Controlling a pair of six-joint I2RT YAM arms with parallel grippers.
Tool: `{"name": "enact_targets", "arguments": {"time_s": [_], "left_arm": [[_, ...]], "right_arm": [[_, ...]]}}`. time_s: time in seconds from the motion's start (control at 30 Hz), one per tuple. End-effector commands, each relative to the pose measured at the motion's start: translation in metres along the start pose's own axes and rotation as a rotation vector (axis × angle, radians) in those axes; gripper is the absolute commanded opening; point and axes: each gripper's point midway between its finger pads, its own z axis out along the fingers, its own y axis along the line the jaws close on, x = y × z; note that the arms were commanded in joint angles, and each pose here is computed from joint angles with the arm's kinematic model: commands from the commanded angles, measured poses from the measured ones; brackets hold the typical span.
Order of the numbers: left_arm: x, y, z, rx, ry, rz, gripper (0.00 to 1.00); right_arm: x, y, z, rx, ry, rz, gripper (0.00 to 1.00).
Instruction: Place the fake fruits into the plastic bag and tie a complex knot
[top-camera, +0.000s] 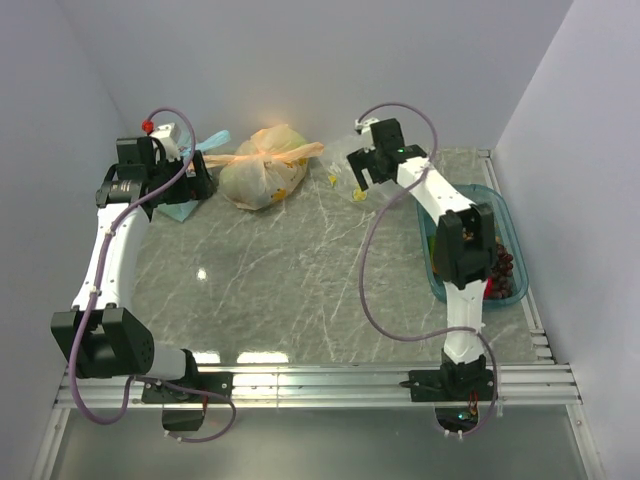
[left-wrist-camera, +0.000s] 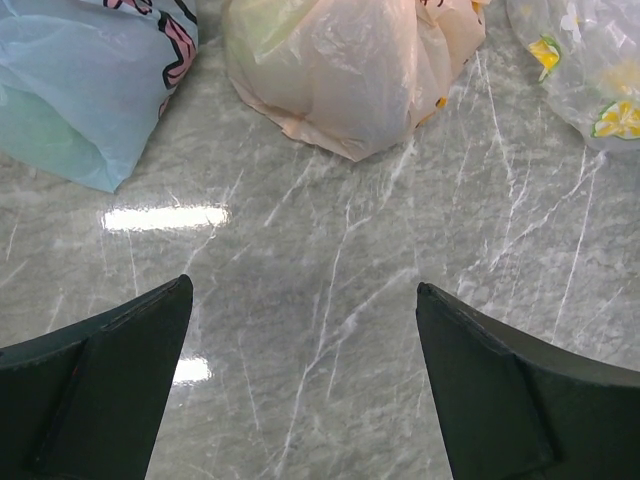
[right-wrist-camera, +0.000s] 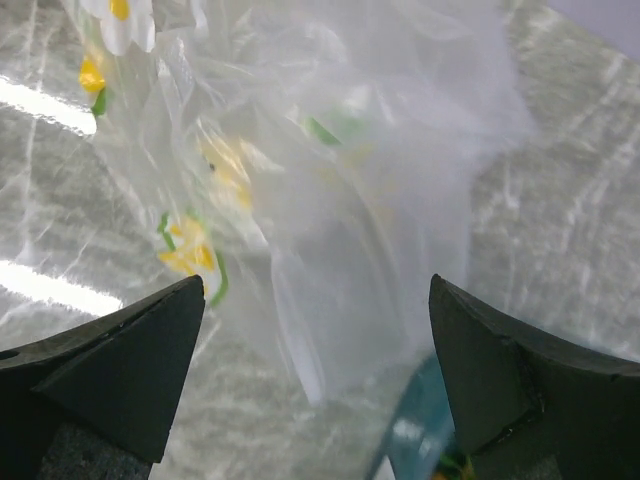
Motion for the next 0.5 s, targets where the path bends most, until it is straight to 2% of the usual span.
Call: {"name": "enact_targets", "arguments": {"time_s": [0.0, 0.13, 0.2, 0.23, 0.3, 0.33, 0.37, 0.4, 0.47], "left_arm": [[-0.005, -0.009, -0.005, 0.028, -0.014, -0.007, 0.99], [-0.002, -0.009, -0.006, 0.03, -0.01, -0.012, 0.99], [-0.001, -0.01, -0.007, 0.034, -0.008, -0.012, 0.99], [0.0, -0.011, -0.008, 0.045, -0.008, -0.006, 0.99], [-0.001, -0.014, -0.009, 0.06, -0.019, 0.006, 0.99], [-0.002, -0.018, -0.011, 0.084, -0.027, 0.016, 0.99], [-0.001, -0.022, -0.014, 0.103, -0.034, 0.04, 0.99], [-0.004, -0.025, -0.017, 0.12, -0.051, 0.056, 0.99], [-0.005, -0.035, -0.022, 0.176, -0.065, 0.091, 0.99]], "right_arm": [[-0.02, 0.006, 0.013, 0.008, -0.041, -0.038, 1.0], [0.011, 0.022, 0.055, -0.035, 0.062, -0.045, 1.0], [0.023, 0.028, 0.067, -0.058, 0.104, -0.057, 0.94], [0.025, 0.03, 0.069, -0.065, 0.115, -0.057, 0.82], [0.025, 0.036, 0.067, -0.098, 0.118, -0.051, 0.68], [0.025, 0.036, 0.064, -0.109, 0.122, -0.045, 0.5], [0.023, 0.039, 0.059, -0.124, 0.119, -0.041, 0.38], [0.018, 0.044, 0.047, -0.167, 0.109, -0.033, 0.04], [0.007, 0.05, 0.027, -0.217, 0.09, 0.003, 0.0]]}}
